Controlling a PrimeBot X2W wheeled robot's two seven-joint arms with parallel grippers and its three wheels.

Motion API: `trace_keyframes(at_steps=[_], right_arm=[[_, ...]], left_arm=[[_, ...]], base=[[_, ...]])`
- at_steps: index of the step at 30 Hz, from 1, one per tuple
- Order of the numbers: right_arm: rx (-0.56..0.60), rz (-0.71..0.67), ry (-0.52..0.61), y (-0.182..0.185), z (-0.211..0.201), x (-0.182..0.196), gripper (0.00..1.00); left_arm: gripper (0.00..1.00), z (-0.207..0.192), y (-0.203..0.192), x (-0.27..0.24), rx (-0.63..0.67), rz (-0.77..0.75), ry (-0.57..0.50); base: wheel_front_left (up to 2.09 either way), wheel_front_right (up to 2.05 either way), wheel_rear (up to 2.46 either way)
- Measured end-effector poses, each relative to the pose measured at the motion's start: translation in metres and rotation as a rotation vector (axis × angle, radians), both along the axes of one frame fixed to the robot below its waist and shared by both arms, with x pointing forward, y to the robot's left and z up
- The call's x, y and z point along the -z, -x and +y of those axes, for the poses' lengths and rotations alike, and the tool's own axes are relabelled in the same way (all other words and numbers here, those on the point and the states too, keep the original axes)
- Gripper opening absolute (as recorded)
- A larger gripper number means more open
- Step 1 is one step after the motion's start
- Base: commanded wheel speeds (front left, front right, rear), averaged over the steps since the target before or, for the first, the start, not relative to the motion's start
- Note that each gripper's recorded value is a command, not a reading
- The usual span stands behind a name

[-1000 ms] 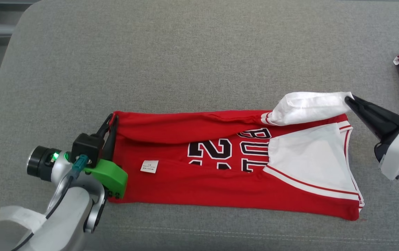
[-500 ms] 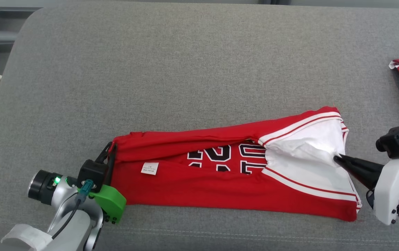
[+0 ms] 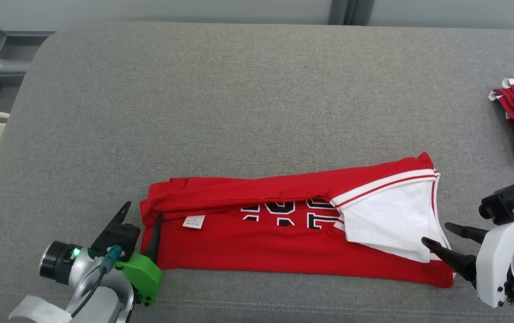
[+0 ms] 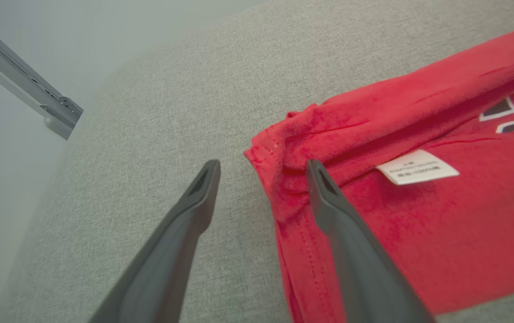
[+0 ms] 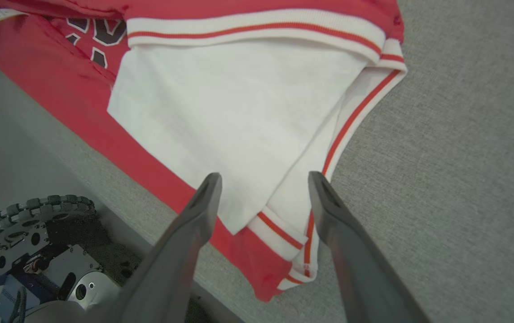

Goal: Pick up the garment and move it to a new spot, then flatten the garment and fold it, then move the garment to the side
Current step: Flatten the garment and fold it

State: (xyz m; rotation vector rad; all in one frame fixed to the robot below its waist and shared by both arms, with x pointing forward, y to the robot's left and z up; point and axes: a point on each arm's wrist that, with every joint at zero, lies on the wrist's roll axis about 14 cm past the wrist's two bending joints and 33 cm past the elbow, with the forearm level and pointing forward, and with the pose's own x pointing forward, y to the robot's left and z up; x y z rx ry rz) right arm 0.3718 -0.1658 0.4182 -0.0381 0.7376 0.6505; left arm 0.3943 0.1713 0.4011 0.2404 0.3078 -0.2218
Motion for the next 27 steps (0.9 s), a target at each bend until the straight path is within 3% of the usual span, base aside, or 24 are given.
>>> trace_keyframes(at_steps=[8,16,27], right_arm=[[0.116,-0.117,-0.095,-0.012,-0.004,-0.02,1.0],[0.307,-0.332,-0.26,-0.03,-0.009,-0.051,1.0],[0.542,-0.562,-0.425,-0.029,-0.008,-0.084,1.0]], left_arm=[[1.0,0.017,0.009,-0.016,-0.146,-0.035,0.122],[1.0,0.029,0.018,-0.062,-0.311,-0.171,0.343],[1.0,0.033,0.041,-0.114,-0.34,-0.358,0.487]], base=[[0.0,0.0,0.0],[0.0,0.0,0.0],[0.0,0.0,0.0]])
